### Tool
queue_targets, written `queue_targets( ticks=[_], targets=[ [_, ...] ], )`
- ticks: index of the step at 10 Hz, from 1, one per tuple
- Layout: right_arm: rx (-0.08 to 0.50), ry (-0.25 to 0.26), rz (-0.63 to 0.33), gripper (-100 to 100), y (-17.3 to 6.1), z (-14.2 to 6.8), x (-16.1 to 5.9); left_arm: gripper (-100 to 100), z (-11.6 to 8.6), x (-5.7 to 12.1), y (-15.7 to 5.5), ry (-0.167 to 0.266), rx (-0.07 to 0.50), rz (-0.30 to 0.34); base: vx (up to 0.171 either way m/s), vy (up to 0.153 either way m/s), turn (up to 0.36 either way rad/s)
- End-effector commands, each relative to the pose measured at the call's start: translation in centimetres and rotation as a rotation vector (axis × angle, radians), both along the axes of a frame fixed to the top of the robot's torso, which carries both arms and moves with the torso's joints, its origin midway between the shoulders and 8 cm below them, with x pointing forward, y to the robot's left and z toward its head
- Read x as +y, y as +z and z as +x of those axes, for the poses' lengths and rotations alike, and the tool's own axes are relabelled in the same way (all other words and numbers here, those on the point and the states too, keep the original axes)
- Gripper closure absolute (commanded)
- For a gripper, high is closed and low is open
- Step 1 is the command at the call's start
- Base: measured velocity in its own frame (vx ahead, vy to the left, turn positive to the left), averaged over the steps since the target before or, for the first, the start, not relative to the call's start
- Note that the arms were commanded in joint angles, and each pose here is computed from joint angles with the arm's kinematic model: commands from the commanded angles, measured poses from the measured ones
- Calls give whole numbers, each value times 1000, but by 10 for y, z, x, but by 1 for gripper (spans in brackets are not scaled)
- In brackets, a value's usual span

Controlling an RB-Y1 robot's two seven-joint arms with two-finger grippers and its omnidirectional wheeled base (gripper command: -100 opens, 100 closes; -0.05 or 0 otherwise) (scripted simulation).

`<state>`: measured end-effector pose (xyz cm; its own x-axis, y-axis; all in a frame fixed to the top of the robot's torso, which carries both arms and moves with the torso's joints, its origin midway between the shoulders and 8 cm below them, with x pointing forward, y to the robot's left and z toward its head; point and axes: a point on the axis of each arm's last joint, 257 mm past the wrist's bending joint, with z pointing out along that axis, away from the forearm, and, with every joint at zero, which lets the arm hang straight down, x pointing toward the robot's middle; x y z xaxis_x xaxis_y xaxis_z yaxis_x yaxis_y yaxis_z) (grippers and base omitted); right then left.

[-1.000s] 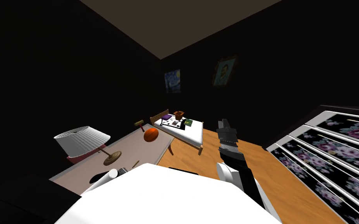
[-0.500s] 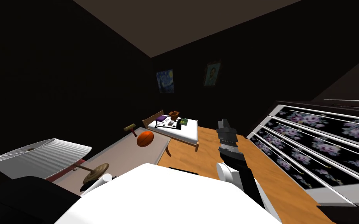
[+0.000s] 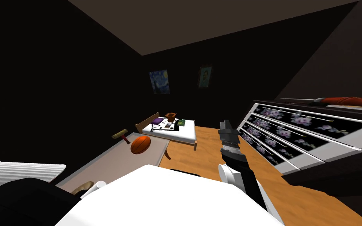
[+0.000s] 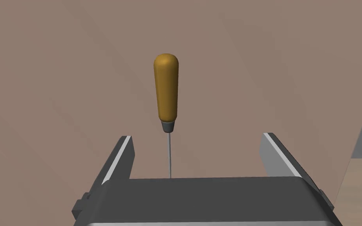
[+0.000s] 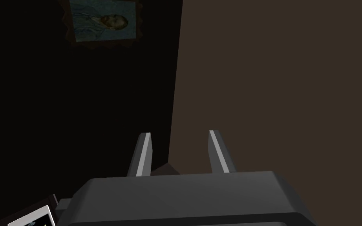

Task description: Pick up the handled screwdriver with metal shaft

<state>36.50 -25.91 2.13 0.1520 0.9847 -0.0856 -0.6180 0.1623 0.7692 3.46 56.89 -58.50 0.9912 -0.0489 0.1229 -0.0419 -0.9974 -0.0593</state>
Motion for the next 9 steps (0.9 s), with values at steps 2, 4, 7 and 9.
queue_targets(
  ticks=[2,4,7,9],
  targets=[
    [0,0,0,0,0,0,0,-100,-14,-6,-2,33,23,-37,-10,34,-122],
    [0,0,0,0,0,0,0,-100,-30,-14,-3,66,49,-78,-14,88,-234],
    [0,0,0,0,0,0,0,-100,-28,-14,-3,67,47,-77,-5,47,-18],
    [0,0,0,0,0,0,0,-100,-23,-25,-12,59,45,-75,-5,21,22]
  ],
)
